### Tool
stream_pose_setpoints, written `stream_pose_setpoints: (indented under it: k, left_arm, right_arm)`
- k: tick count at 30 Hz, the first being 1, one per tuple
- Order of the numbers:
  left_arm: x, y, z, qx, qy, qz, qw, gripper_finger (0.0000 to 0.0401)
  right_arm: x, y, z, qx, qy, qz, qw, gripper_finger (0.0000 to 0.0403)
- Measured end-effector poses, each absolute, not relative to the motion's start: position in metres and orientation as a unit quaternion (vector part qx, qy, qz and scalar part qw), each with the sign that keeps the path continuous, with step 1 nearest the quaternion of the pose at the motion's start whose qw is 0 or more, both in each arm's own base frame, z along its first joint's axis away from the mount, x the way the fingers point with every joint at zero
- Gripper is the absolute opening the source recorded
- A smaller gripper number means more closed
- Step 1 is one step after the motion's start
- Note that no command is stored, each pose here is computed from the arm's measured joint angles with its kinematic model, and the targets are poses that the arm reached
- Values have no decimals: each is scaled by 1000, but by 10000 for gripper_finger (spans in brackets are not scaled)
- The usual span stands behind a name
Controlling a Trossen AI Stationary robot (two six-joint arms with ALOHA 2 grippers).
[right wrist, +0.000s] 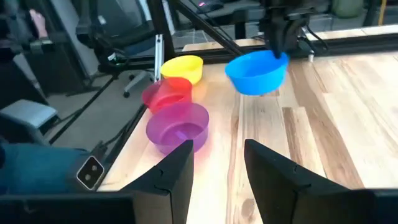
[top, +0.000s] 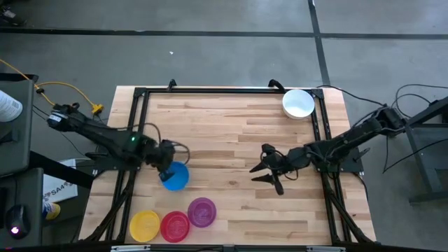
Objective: Nest bowls inside each other
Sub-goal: Stack the blue bowl on the white bowl
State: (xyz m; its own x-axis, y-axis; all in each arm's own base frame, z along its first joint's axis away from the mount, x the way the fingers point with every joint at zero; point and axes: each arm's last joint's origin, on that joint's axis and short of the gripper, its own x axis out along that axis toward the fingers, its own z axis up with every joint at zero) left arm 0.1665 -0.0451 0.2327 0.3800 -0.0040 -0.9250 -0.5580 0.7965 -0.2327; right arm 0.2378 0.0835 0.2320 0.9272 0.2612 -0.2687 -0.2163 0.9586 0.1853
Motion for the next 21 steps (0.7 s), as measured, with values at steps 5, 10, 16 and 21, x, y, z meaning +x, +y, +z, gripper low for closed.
stream_pose_setpoints:
  k: [5,10,16,21]
  left_arm:
    - [192,-32,243,-258,540,162,785,0]
    - [226,-21,247,-246,563,142,776,0]
    - [268,-9,261,-217,561,111,791,0]
    - [291,3,278,-221,537,110,807,0]
  right_arm:
    - [253,75,241,53,157,147,975,136]
    - [271,72,255,25,178,177,968,136]
    - [288,75,256,-19,237,182,954,136]
    - [299,78,256,-50,268,188,944,136]
